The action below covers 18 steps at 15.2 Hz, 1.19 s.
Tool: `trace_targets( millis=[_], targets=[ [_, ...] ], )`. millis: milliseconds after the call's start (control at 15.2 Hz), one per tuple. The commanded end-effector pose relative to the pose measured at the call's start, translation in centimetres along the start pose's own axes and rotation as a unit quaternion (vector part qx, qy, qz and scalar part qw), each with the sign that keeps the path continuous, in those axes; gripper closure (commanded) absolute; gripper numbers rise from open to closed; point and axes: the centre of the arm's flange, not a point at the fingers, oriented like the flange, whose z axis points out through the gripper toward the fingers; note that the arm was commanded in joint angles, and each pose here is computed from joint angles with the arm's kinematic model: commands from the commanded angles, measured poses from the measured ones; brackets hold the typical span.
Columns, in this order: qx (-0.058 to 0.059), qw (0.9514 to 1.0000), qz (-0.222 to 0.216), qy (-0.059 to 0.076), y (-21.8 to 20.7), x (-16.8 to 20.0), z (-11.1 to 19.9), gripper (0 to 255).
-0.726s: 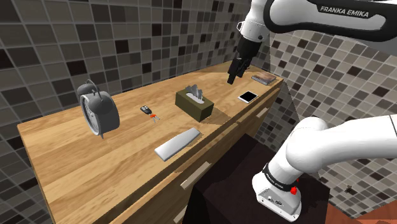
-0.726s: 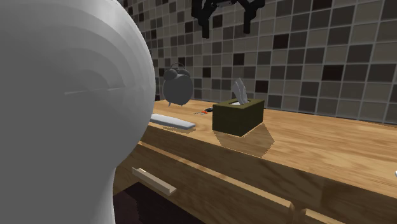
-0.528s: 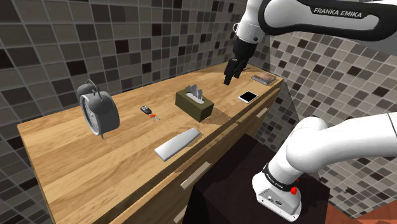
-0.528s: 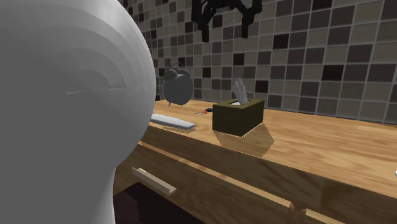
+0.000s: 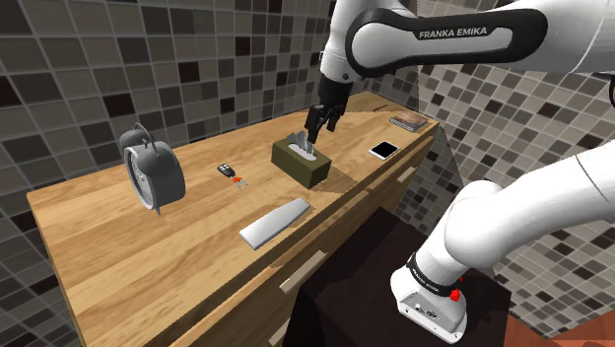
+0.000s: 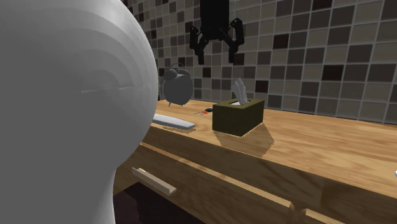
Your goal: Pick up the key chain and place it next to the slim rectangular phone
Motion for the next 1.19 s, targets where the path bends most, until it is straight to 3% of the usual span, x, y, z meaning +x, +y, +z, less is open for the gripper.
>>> trace_targets(
  millis=[0, 1122],
  targets=[
    [-0.001, 1.0, 0.001, 0.0, -1.3, 2.0, 1.6, 0],
    [-0.017, 0.9998, 0.005, -0.003, -13.0, 17.7, 13.3, 0]
  ],
)
